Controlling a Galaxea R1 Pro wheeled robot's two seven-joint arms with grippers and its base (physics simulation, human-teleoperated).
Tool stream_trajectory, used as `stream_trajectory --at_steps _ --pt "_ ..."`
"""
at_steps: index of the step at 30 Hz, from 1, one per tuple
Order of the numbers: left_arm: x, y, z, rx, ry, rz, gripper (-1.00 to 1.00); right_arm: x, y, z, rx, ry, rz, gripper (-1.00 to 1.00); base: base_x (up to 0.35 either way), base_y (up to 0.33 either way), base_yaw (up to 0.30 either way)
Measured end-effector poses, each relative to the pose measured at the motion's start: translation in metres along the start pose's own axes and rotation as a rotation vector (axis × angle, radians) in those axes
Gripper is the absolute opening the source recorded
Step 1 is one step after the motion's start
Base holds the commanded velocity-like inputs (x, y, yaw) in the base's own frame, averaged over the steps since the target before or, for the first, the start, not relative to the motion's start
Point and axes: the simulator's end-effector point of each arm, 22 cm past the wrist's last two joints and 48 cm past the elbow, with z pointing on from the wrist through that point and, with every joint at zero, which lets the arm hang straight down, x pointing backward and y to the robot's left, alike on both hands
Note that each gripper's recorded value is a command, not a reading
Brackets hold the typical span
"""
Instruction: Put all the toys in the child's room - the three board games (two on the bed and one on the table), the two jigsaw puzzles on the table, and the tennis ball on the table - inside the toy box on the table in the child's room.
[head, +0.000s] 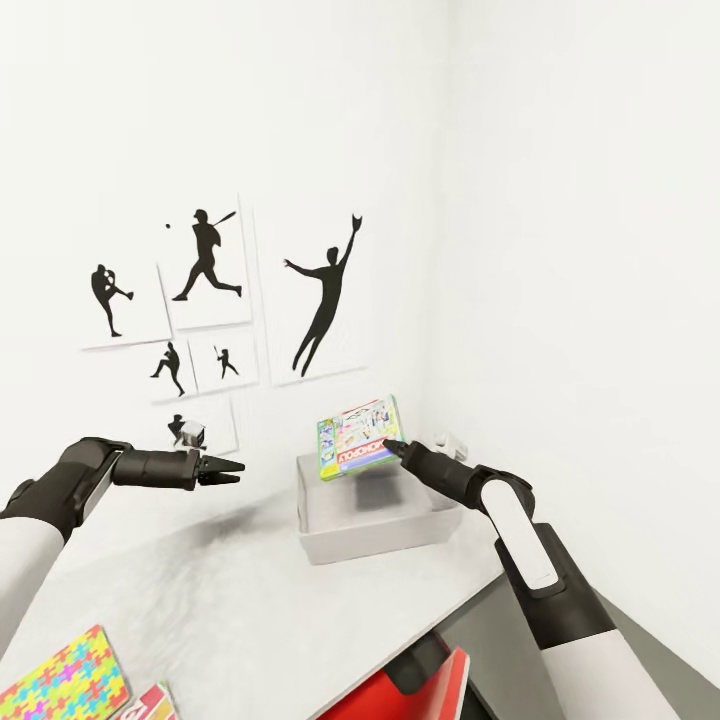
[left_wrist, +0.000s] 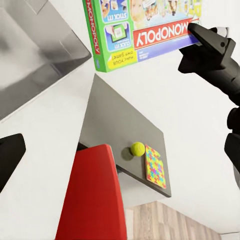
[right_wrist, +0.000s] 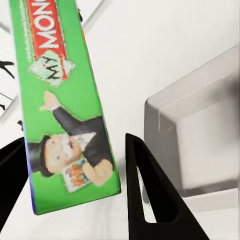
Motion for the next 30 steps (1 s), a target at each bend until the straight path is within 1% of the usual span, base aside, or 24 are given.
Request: stream_trajectory --at_steps 6,13,30 --pt "-0.0001 -0.0001 0.0000 0.001 0.000 0.000 1.00 0.0000 0.0003 0.0000 -0.001 0.000 0.001 -1.00 0.030 -0.018 0.000" --pt "-0.0002 -0.0002 0.0001 0.001 -0.001 0.000 1.00 -0.0003 -0.0003 -0.0001 0.000 0.000 0.000 -1.00 0.003 -0.095 0.000" --pt "-0.0008 -0.0007 -0.0002 0.003 -0.003 -0.001 1.00 -0.0003 -0.0006 -0.0003 0.000 0.001 -0.002 -1.00 0.000 -0.004 0.000"
